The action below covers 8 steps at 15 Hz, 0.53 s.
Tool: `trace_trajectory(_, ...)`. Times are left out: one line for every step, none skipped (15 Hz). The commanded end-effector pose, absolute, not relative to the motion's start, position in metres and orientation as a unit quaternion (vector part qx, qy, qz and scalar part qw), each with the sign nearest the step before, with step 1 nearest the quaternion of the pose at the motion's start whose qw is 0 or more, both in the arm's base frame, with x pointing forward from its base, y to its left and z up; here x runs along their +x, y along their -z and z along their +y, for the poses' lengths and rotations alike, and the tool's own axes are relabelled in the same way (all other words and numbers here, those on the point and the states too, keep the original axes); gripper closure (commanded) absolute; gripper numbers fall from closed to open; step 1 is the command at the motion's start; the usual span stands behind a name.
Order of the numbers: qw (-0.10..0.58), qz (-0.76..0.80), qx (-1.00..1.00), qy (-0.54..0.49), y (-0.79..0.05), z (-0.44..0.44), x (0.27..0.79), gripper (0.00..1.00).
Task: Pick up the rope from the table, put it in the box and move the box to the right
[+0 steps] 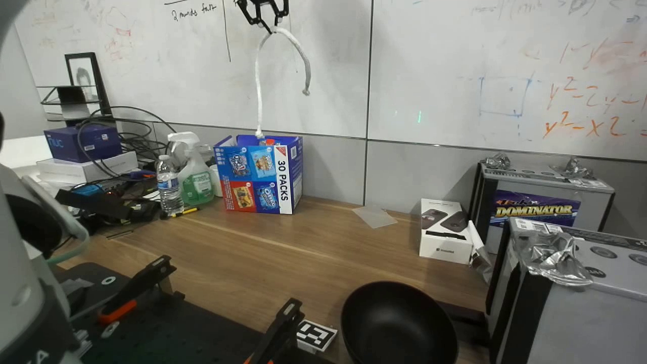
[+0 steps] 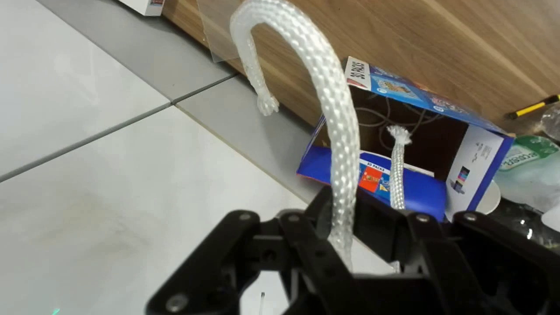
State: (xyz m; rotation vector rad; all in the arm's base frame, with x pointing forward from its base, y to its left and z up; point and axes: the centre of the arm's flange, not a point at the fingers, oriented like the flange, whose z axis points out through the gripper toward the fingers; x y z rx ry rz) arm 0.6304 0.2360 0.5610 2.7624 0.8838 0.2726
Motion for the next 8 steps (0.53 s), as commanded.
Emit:
trace_trajectory(0.113, 0.289, 0.947, -0.088, -0.578, 0.257, 0.661, 0.96)
trace_trajectory(0.111, 0.292, 0.946, -0.082, -0.573, 0.260, 0.664, 0.96)
trace_trajectory(0.109, 0.296, 0.946, -0.073, -0.565, 0.265, 0.668, 0.96)
trace_trajectory(0.106, 0.302, 0.945, -0.065, -0.558, 0.269, 0.672, 0.96)
trace_trajectory(0.105, 0.307, 0.944, -0.057, -0.547, 0.274, 0.676, 0.96)
trace_trajectory(0.101, 0.314, 0.943, -0.049, -0.536, 0.279, 0.682, 0.96)
trace_trajectory(0.097, 0.321, 0.941, -0.040, -0.525, 0.285, 0.688, 0.96)
trace_trajectory(0.091, 0.330, 0.939, -0.032, -0.512, 0.290, 0.692, 0.96)
